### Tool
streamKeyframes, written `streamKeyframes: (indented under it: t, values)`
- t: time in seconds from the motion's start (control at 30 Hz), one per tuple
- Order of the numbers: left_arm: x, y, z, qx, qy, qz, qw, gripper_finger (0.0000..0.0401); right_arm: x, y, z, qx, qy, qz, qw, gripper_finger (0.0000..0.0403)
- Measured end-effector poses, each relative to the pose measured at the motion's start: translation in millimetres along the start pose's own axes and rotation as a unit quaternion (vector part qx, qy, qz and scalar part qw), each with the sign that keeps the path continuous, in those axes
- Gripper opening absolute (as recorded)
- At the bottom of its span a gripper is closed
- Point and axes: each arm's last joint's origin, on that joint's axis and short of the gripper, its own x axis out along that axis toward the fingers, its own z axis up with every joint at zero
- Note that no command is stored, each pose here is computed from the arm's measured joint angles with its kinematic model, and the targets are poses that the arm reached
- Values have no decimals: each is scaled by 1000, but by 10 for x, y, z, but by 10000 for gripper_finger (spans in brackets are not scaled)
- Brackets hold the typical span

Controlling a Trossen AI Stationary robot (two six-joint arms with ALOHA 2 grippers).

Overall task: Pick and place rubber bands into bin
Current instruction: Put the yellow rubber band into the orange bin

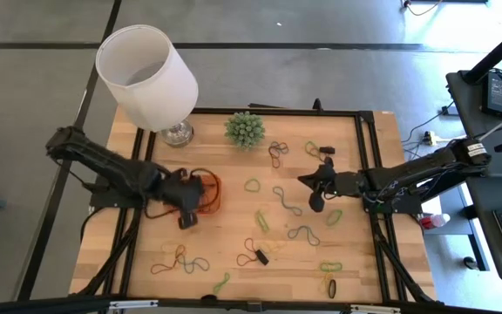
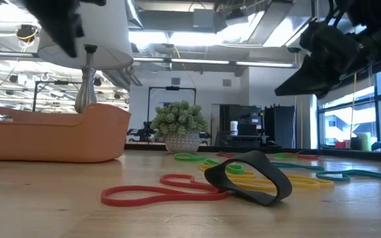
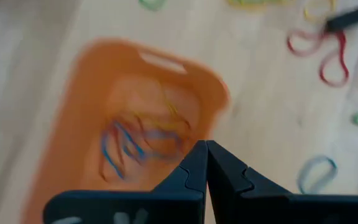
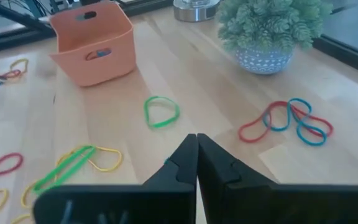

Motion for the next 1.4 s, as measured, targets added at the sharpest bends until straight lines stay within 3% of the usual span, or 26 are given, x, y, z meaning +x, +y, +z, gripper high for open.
streamKeyframes:
  t: [0.2,0.57,0.77,1.07,1.27,1.4]
  values:
    - [76,-348,-232,-44,78,-14,996,3,-10,2,-48,-2,20,-2,1000,7]
    - [555,-600,-872,-97,164,59,980,4,-10,4,-52,4,22,-2,1000,7]
    - [732,-641,-1122,-143,166,25,975,34,-10,6,-47,5,20,-1,1000,7]
    - [792,-602,-1399,-180,170,42,968,99,-8,20,-4,-2,-1,6,1000,7]
    - [780,-650,-1505,-180,162,22,970,101,-8,20,-4,-3,-1,6,1000,7]
    - [796,-653,-1564,-166,153,37,973,91,-8,19,-5,-4,0,6,1000,7]
